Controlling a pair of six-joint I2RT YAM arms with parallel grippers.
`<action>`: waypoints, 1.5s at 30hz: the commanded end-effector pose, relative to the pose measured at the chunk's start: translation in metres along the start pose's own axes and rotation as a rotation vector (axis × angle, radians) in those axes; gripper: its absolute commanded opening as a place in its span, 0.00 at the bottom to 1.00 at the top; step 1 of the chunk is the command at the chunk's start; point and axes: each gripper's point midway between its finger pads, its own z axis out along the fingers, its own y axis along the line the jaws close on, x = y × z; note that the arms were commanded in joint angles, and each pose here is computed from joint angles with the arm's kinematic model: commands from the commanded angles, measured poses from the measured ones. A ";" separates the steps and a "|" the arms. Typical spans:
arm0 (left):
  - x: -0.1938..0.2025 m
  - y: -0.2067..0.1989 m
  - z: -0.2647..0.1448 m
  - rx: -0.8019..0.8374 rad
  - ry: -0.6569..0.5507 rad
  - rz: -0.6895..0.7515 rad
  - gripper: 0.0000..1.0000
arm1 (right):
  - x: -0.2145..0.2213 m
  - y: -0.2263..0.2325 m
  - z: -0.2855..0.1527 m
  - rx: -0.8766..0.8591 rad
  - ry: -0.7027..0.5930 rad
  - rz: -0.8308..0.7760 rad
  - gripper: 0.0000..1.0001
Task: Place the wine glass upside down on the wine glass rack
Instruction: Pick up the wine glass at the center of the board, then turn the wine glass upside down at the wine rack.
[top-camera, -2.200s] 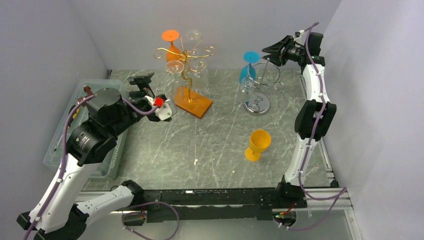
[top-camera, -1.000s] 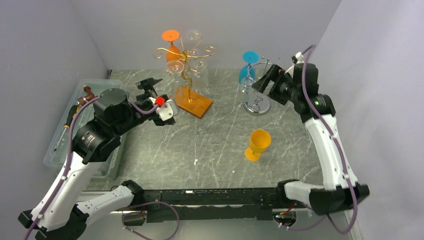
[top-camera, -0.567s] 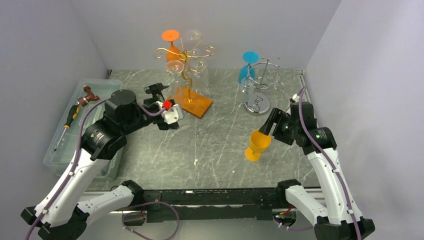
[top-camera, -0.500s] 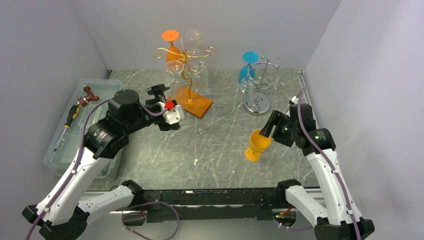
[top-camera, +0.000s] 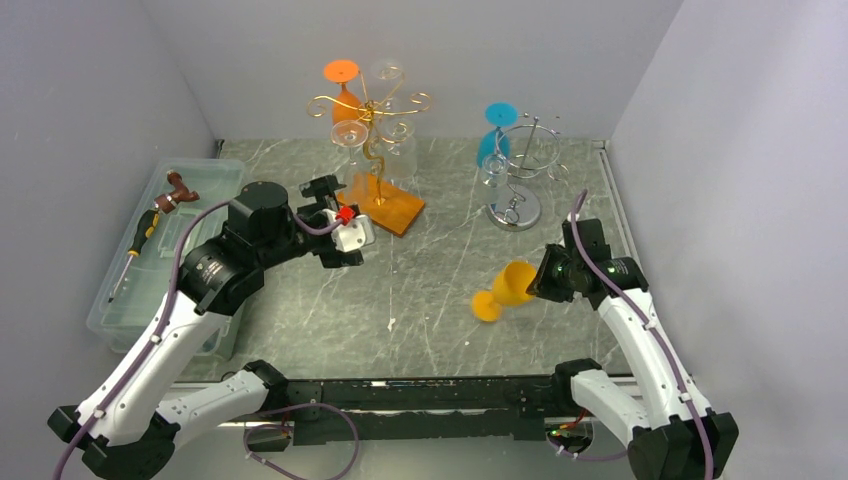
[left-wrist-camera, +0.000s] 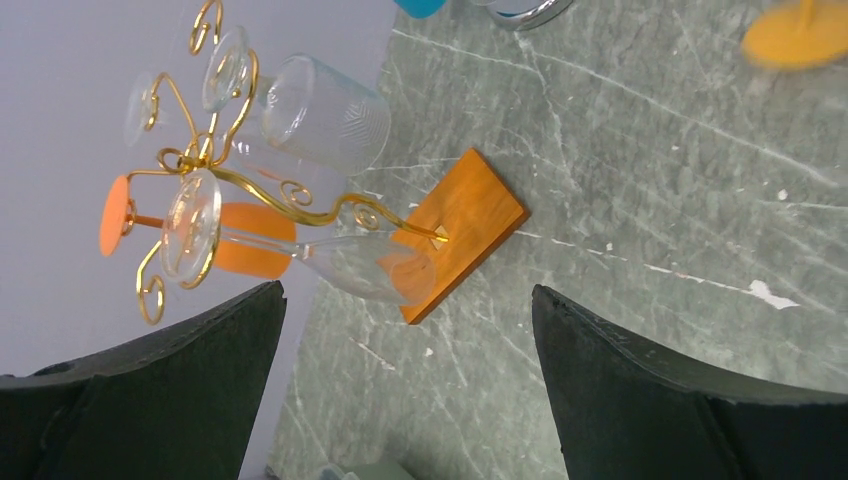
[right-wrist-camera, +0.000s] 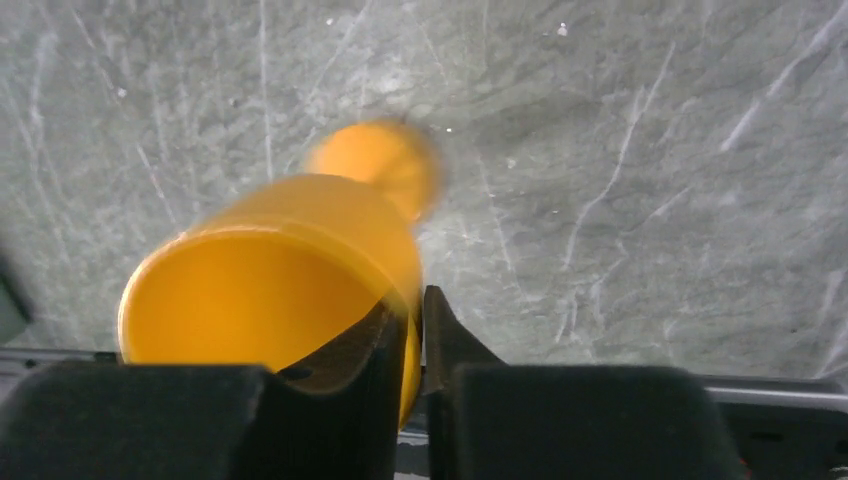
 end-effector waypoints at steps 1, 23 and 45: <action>-0.011 -0.006 -0.002 0.022 -0.051 -0.076 0.99 | -0.023 0.023 -0.010 -0.105 -0.100 -0.023 0.03; -0.045 -0.066 0.082 0.411 0.027 -0.967 0.99 | -0.087 0.154 -0.125 -0.788 -0.407 -0.079 0.00; -0.070 -0.044 0.098 0.458 -0.045 -0.894 0.04 | -0.073 0.166 -0.153 -0.932 -0.434 -0.157 0.29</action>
